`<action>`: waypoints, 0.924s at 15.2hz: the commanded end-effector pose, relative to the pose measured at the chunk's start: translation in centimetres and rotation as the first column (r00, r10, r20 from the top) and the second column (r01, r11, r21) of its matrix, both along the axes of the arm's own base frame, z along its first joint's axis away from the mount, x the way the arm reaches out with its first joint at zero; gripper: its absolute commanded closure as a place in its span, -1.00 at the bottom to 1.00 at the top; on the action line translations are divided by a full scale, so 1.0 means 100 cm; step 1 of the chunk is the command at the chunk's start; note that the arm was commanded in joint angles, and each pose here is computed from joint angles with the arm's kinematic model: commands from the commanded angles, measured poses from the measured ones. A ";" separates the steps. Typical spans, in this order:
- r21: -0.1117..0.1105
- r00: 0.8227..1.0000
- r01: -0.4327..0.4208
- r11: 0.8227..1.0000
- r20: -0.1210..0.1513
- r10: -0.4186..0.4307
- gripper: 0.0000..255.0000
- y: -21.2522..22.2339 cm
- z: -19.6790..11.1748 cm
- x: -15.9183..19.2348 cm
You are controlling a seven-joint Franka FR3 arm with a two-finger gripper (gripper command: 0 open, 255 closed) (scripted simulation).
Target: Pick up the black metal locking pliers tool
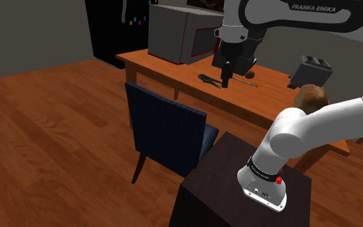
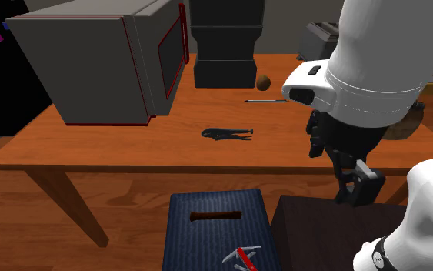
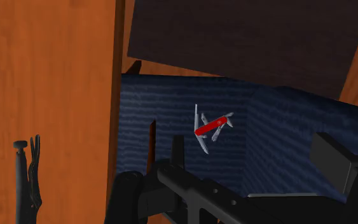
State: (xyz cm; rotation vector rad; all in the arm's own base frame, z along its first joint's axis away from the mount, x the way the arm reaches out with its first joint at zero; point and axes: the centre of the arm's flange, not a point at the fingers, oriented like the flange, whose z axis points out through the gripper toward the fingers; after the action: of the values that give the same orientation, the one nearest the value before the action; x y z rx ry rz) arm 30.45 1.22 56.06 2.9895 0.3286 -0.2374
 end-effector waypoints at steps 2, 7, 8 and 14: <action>0.003 1.000 0.004 1.000 0.006 -0.004 -1.00 -0.011 -0.004 0.006; 0.020 0.999 0.026 0.999 0.037 -0.027 -1.00 -0.066 -0.022 0.038; 0.023 0.999 0.031 0.999 0.043 -0.032 -1.00 -0.077 -0.026 0.044; 0.044 0.995 0.056 0.997 0.080 -0.059 -1.00 -0.143 -0.047 0.081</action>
State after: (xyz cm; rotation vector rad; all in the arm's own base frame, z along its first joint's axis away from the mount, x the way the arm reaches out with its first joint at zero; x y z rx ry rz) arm 37.53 -11.59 51.47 3.0403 0.2492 -0.1269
